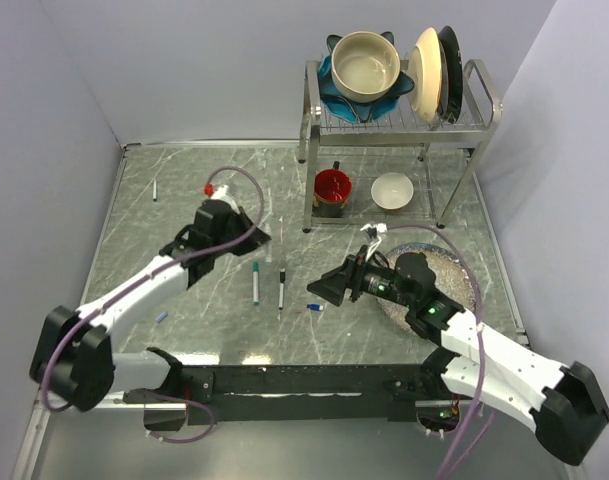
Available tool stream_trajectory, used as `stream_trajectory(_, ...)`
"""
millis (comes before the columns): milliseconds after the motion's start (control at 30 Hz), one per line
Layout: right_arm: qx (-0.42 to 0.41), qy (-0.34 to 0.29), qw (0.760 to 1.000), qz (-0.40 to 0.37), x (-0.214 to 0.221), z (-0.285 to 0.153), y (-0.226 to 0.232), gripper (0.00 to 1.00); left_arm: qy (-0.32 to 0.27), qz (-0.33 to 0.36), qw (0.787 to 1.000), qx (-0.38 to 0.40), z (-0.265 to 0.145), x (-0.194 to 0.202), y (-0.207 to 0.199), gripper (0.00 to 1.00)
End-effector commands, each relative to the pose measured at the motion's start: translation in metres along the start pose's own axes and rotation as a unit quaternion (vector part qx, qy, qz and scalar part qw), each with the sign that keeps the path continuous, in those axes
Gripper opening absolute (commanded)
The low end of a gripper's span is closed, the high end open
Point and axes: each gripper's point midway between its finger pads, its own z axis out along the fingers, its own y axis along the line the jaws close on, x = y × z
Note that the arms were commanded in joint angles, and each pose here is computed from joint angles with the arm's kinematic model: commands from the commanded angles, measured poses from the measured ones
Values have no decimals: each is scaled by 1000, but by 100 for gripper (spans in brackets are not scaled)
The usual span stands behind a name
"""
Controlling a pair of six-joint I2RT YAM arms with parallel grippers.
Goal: Insert the pens into the pen caps
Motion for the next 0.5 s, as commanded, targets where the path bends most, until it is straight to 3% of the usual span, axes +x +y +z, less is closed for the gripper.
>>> stream_trajectory(0,-73,-27,997,-13,-27,18,34,91,-4,-10,989,147,-31,11,-80,1)
stream_trajectory(267,-82,-42,996,-1,-39,36,42,68,-14,-35,975,218,-62,22,-112,1)
stream_trajectory(467,-76,-50,996,12,-43,46,43,61,-8,-64,968,243,-65,32,-115,1)
